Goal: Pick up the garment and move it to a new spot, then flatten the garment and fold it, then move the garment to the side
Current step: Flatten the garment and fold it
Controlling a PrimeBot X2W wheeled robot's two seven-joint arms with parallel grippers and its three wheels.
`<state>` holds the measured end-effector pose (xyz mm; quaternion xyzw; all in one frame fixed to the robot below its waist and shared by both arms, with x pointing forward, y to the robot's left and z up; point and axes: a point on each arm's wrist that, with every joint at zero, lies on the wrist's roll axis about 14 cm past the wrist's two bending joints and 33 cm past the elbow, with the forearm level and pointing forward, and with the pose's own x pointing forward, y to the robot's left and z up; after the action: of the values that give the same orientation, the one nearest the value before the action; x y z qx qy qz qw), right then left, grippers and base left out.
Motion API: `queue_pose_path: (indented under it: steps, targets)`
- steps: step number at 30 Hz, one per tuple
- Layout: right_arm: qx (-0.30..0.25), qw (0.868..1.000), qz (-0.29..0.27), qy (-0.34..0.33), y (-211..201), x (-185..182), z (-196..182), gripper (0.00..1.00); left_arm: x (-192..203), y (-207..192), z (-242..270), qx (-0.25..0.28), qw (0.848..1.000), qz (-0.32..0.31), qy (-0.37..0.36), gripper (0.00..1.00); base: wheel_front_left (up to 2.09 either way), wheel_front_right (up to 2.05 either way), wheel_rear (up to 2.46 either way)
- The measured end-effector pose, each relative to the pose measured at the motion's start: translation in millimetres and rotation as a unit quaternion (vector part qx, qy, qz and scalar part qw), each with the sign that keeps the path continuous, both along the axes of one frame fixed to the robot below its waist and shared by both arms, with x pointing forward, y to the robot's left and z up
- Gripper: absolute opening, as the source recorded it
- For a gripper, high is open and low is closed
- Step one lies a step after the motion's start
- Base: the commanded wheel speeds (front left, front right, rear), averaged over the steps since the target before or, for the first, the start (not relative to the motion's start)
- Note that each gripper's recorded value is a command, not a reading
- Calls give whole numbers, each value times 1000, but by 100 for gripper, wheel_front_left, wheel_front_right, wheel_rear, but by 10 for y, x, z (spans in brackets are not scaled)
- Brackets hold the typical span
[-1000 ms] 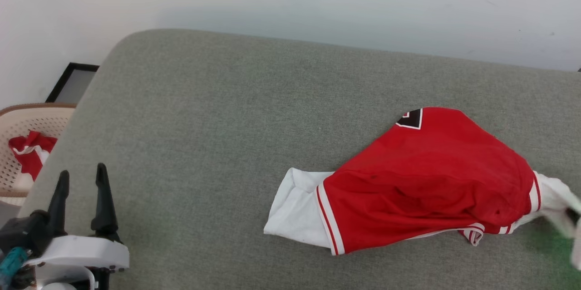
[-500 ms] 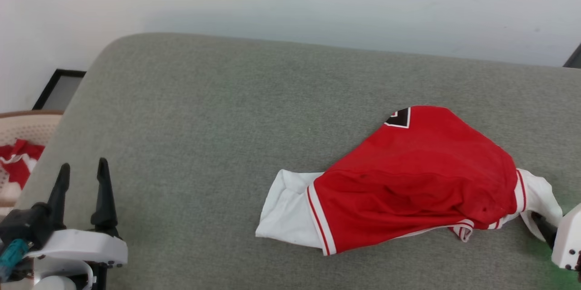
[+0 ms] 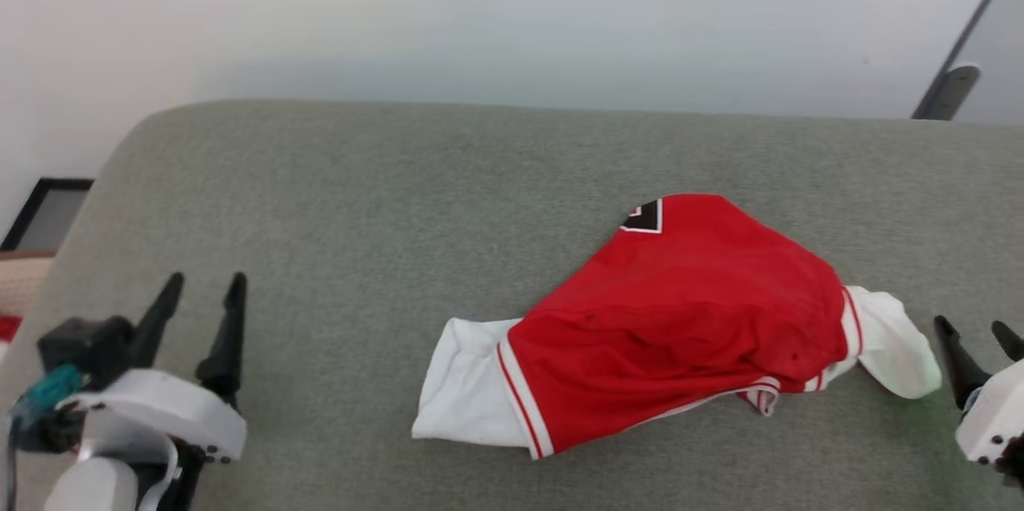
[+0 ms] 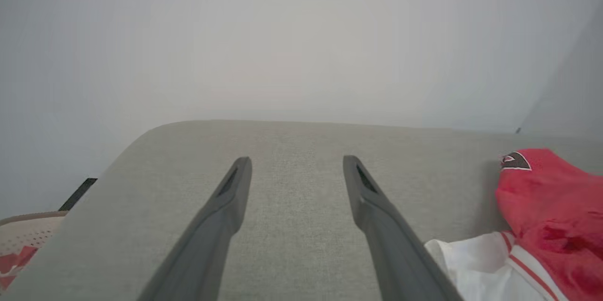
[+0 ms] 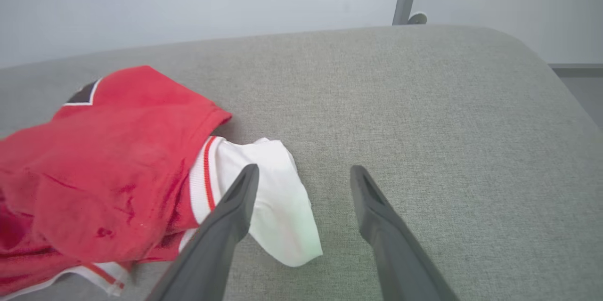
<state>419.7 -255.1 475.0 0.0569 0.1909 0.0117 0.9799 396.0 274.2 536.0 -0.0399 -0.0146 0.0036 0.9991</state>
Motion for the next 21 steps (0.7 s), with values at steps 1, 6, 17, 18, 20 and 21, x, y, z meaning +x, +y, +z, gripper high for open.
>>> queue_pose_path:
  steps: [1,6,17,18,20,21]
  targets:
    - [1,1000,-5,-17,0,-26,48,100,32,-69,-4,-3,1000,-14,11,100,0,0,0]
    - [-7,994,-30,-109,-36,-136,348,100,167,-431,-13,0,994,-90,69,100,0,0,0]
    - [0,977,-77,-200,-80,-391,575,100,221,-1145,-286,22,938,-229,259,100,0,0,0]
    - [-1,976,-80,-202,-94,-401,583,100,208,-1192,-327,29,930,-238,279,100,0,0,0]
    - [0,976,-83,-203,-96,-412,586,100,186,-1262,-407,41,914,-251,316,100,0,0,0]
    - [0,975,-84,-204,-97,-412,593,100,174,-1294,-448,49,906,-257,333,100,0,0,0]
